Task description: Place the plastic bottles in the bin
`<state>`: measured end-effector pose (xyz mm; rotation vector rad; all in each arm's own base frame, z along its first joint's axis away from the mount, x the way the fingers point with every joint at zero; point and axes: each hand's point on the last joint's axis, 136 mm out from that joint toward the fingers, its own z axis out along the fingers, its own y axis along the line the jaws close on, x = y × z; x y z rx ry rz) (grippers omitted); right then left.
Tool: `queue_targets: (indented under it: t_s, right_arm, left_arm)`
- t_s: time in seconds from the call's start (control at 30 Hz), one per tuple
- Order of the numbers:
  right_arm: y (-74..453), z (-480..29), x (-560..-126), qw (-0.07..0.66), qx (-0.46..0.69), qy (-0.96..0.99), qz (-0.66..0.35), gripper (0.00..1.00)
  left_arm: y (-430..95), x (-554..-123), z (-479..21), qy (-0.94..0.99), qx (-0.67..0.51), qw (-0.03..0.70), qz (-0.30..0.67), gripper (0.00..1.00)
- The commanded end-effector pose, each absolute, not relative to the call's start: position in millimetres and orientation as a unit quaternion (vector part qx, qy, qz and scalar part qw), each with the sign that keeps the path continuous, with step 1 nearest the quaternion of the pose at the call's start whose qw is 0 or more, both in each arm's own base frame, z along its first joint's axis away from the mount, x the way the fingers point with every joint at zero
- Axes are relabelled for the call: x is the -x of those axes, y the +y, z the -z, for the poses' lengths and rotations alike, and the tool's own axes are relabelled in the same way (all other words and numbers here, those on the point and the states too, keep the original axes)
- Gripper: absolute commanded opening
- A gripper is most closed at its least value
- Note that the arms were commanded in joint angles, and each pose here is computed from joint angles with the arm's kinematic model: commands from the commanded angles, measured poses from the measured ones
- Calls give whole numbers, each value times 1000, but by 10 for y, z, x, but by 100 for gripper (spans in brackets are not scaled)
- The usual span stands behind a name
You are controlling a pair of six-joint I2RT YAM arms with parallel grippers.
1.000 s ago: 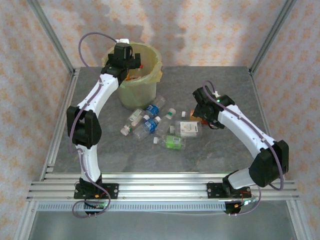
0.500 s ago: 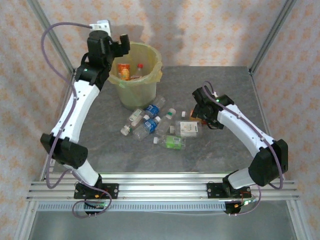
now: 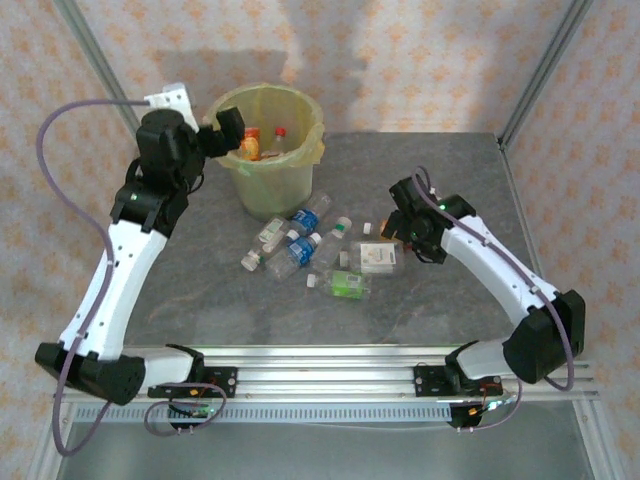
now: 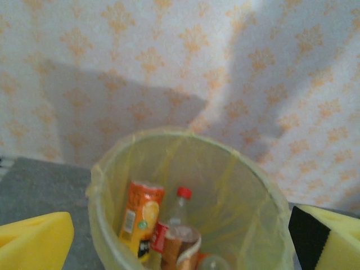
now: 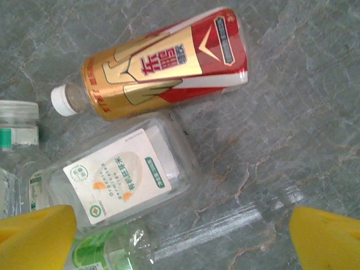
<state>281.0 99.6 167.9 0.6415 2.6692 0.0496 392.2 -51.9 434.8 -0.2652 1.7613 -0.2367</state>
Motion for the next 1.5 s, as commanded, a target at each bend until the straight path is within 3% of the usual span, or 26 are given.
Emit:
queue_targets:
  t_s: [0.0, 0.4, 0.87, 1.47]
  right_arm:
    - [1023, -1602, -2734, 186, -251, 949, -40, 99]
    - [1371, -1135, -2502, 113, -294, 943, -110, 99]
    - [2142, -1224, -2287, 115, -16, 993, -30, 99]
    - [2558, -1039, -2664, 130, 76, 987, -50, 99]
  left_arm:
    - [-648, -3769, -4289, 757, 121, 618, 175, 100]
    - [-660, -3469, -3844, 777, 123, 587, 192, 100]
    - [-598, -3398, -3648, 792, 125, 573, 169, 100]
    - [-494, -3274, -3669, 794, 125, 578, 142, 100]
